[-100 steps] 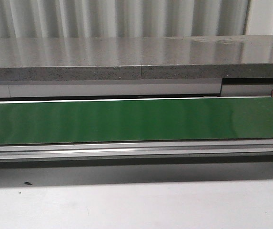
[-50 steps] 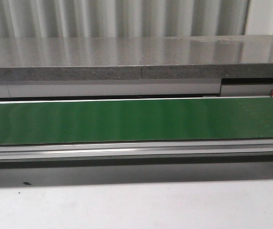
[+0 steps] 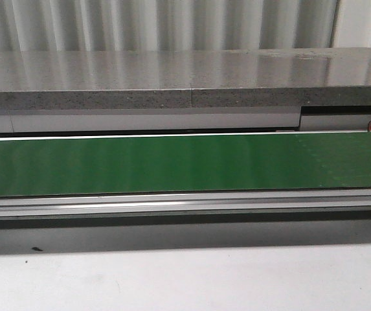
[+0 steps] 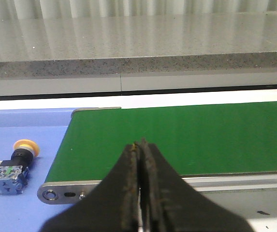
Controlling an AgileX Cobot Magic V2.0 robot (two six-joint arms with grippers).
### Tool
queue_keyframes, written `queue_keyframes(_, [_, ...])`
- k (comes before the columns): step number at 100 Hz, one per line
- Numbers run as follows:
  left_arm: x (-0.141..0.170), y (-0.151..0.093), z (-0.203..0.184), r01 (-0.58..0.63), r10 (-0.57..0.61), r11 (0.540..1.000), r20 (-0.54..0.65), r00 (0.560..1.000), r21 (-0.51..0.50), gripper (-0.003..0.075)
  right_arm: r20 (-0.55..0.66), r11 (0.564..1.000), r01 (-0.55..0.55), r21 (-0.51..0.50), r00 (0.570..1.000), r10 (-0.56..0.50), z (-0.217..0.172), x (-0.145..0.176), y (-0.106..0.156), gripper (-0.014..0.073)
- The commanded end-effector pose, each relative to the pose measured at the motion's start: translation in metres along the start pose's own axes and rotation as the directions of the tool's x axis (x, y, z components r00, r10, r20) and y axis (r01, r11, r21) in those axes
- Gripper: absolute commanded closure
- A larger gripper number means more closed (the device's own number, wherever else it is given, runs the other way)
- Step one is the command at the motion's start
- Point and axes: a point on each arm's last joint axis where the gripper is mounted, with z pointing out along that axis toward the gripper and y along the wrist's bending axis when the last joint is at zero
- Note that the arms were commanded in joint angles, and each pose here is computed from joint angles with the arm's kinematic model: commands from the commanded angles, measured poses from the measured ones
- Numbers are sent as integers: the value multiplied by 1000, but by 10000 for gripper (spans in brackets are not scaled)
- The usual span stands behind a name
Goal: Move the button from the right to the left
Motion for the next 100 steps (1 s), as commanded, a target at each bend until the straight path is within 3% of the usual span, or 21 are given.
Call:
queue_keyframes(1, [4,-1,0,17,-19,1000,73,997,15,741,96,1000,20,8,995,-21,-2,-15,0,663])
queue_keyframes(63, [4,-1,0,17,-19,1000,73,997,15,741,107,1000,19,12,994,-20,-2,-16,-1,663])
queue_keyframes(80, [4,-1,0,17,-19,1000,73,997,15,741,244,997,3,82,970,-23,-5,-14,-6,663])
queue_keyframes(100, [4,-1,0,17,-19,1000,73,997,15,741,282,979,-41,199,959,-17,-4,22,-16,663])
